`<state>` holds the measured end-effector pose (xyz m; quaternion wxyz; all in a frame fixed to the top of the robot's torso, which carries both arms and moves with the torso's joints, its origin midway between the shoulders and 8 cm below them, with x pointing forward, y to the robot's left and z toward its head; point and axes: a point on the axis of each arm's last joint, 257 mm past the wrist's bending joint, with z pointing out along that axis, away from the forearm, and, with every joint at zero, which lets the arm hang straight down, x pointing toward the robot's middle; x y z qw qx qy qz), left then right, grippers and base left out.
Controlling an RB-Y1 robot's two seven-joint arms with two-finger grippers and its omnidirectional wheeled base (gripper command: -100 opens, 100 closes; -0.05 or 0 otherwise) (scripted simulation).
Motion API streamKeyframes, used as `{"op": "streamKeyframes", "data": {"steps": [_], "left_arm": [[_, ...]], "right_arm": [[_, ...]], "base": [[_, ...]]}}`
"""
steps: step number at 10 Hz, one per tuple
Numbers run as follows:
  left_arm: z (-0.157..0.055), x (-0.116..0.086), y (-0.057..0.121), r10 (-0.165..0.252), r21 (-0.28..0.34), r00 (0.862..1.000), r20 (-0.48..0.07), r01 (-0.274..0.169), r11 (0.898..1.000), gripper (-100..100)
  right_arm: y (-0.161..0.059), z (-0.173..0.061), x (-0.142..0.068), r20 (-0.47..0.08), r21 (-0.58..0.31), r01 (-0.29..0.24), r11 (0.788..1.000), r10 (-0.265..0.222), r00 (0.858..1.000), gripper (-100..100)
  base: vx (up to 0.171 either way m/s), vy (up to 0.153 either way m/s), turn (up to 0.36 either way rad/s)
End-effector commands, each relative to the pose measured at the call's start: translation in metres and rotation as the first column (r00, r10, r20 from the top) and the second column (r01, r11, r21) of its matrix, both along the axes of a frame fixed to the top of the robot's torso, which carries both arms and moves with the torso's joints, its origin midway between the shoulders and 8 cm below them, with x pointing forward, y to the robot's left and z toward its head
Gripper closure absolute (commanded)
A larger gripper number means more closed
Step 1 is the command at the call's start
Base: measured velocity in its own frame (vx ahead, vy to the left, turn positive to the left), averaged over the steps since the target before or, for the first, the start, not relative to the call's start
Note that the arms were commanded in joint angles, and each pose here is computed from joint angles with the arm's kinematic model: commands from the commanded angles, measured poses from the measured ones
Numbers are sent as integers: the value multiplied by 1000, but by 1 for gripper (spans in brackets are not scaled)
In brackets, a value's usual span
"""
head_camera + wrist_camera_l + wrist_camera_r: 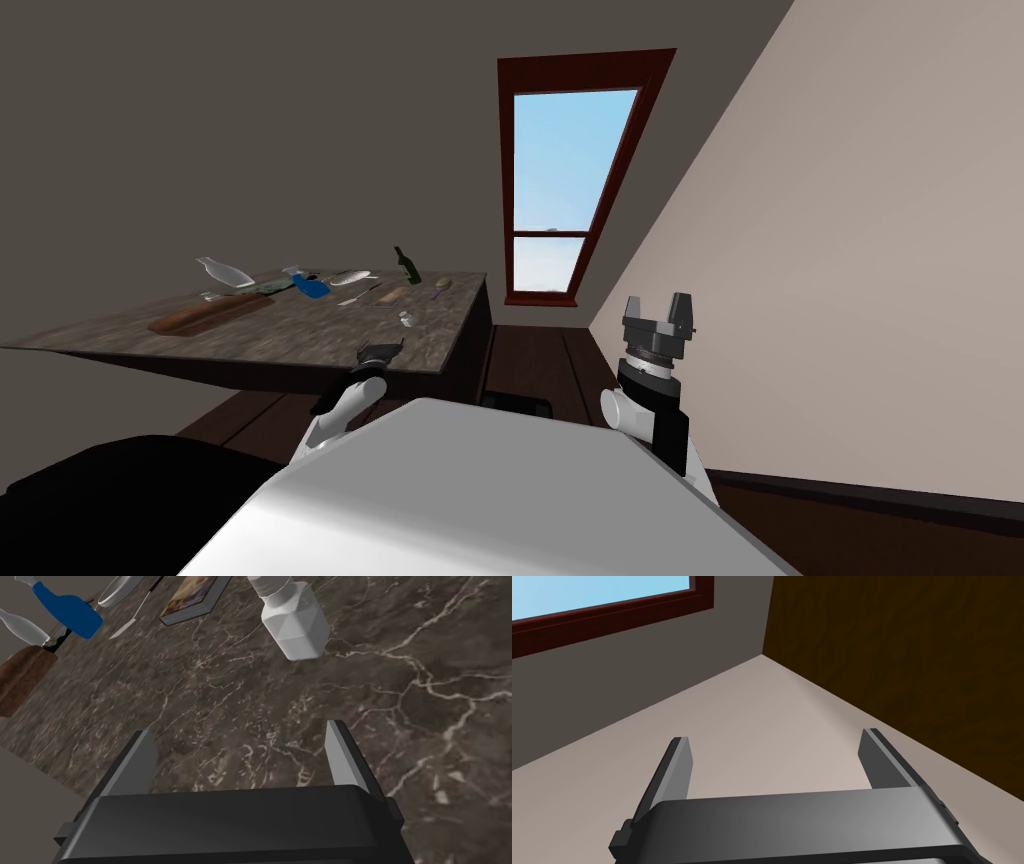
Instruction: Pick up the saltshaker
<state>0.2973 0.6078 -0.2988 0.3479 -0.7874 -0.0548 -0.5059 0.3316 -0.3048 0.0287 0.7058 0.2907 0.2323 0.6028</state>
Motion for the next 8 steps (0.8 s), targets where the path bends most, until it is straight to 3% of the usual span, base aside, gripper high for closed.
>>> {"op": "streamKeyframes", "data": {"steps": [1,5,6,7,8], "left_arm": [[-2,5,4,18,-38,1000,26,-17,999,-100],[-2,24,8,45,-114,995,88,-35,993,-100],[-3,22,8,42,-104,996,79,-34,994,-100],[-3,22,8,42,-106,996,81,-34,994,0],[-3,22,8,42,-106,996,81,-34,994,-100]], "right_arm": [[0,0,0,0,0,0,1000,0,1000,0],[0,0,0,0,0,0,1000,0,1000,0],[0,0,0,0,0,0,1000,0,1000,0],[0,0,0,0,0,0,1000,0,1000,0],[0,0,0,0,0,0,1000,0,1000,0]], "base": [[152,53,-28],[152,65,-41],[58,25,-14],[12,6,1],[6,2,-1]]}}
